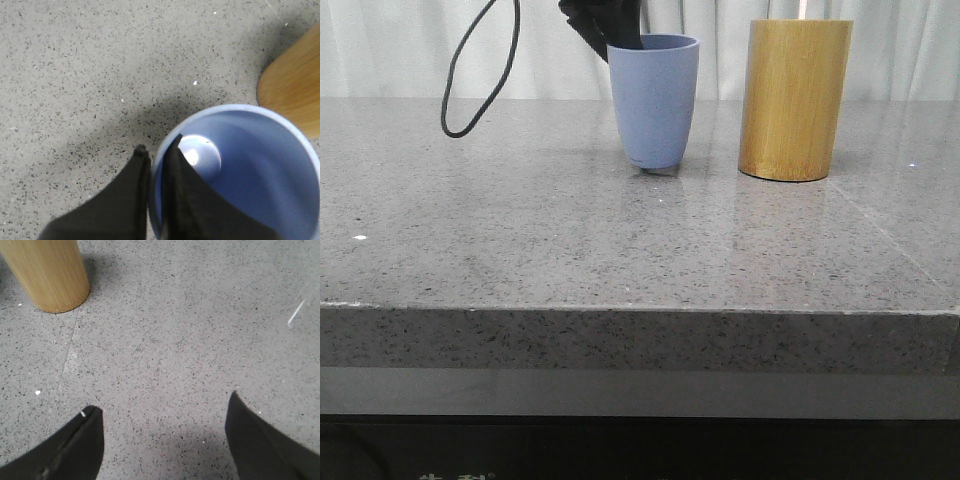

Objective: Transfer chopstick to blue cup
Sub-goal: 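Grip the blue cup rim and slide it toward the bamboo holder, then release the blue cup and lift the left gripper away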

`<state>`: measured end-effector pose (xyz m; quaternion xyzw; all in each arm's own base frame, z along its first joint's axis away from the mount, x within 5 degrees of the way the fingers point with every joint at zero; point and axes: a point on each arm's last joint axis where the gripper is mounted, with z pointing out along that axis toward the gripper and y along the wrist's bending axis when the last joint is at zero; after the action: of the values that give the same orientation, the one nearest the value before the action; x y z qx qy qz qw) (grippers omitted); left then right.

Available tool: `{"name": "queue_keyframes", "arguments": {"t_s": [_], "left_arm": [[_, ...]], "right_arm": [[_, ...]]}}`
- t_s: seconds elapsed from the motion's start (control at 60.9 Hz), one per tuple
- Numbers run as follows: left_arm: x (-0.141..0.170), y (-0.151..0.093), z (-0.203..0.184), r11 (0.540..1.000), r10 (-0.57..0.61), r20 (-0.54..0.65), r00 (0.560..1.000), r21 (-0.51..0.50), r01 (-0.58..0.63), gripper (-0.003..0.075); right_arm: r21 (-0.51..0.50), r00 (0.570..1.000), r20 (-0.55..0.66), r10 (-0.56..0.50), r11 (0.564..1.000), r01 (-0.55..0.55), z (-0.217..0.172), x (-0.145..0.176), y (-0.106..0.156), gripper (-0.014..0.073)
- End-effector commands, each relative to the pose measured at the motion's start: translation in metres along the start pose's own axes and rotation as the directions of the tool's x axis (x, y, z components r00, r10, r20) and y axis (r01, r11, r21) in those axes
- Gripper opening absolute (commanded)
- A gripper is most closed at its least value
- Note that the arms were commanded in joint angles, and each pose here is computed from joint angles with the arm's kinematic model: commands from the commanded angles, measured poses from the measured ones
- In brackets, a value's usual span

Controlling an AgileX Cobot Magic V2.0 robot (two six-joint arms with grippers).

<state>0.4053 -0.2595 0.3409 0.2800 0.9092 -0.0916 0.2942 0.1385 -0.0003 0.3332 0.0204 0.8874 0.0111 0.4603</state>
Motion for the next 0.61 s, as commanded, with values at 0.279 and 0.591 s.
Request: {"name": "queue_keyframes", "arguments": {"t_s": [0.279,0.591], "left_arm": [[-0.0125,-0.0052,-0.0408,1.000,0.001,0.113,0.994,0.013,-0.003,0.0153],[-0.0154,-0.0052,-0.0467,1.000,0.002,0.132,0.991,0.013,-0.003,0.0349]], "right_arm": [[0.002,0.995,0.098,-0.008,1.000,0.008,-0.0066,-0.0148,-0.0003,0.0526],[0.002,0.995,0.096,-0.008,1.000,0.008,-0.0066,-0.0146,-0.0003,0.0526]]}}
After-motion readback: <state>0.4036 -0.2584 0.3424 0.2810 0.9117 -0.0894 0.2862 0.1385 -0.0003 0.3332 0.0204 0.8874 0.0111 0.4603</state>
